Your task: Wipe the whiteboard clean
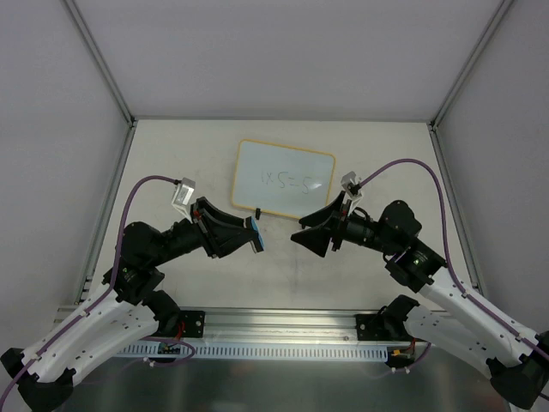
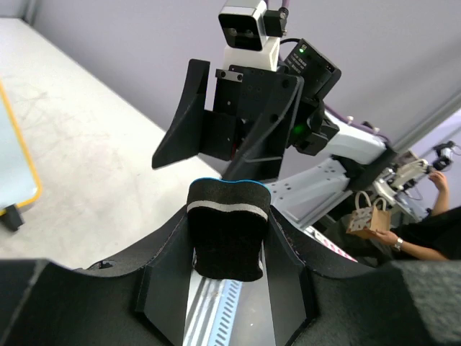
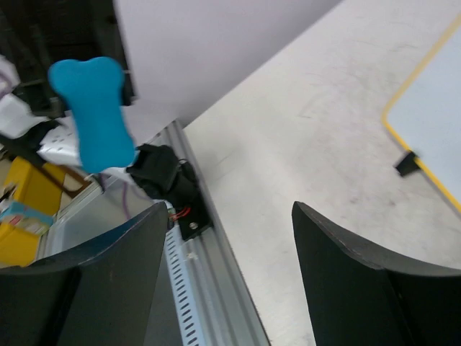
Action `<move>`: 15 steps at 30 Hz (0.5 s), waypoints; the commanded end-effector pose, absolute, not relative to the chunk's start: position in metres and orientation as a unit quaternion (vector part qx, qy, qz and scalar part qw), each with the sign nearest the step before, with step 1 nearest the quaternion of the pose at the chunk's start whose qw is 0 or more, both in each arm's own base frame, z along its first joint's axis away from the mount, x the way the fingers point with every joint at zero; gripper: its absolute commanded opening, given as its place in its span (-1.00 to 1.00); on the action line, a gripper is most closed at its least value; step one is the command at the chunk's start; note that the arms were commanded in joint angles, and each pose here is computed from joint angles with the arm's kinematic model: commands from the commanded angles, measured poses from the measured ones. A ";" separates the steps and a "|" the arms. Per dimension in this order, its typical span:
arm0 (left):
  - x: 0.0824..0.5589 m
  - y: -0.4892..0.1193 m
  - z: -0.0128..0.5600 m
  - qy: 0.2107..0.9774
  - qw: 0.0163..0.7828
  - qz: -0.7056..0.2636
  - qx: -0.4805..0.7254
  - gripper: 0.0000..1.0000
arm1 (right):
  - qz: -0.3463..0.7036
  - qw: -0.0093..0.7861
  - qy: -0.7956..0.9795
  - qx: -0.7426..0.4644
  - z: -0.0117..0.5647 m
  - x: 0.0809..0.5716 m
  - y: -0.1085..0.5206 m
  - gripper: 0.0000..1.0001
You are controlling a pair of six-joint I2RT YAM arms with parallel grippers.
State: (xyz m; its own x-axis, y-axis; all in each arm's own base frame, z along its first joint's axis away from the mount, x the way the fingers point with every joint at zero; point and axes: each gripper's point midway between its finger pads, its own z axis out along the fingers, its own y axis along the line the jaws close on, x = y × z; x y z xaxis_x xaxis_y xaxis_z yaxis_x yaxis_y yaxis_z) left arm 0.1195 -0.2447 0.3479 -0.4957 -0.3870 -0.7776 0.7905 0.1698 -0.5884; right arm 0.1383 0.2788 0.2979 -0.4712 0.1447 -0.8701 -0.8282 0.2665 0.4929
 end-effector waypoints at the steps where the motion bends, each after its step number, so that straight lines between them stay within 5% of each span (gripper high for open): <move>1: 0.135 -0.241 0.341 0.636 0.490 -0.576 0.154 -1.00 | 0.545 0.450 0.668 -0.233 0.292 0.154 0.265 0.48; 15: 0.178 -0.235 0.302 0.740 0.473 -0.469 0.095 -1.00 | 0.456 0.501 0.721 -0.146 0.249 0.227 0.215 0.46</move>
State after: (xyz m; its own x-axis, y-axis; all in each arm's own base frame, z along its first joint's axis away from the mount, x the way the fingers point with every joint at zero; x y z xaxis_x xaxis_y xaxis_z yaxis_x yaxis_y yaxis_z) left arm 0.1677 -0.2412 0.2961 -0.5608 -0.3023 -0.7707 0.6106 0.4776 -0.6317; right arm 0.2152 0.2228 0.2403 -0.5189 0.2253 -0.8246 -0.6497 0.5230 0.5517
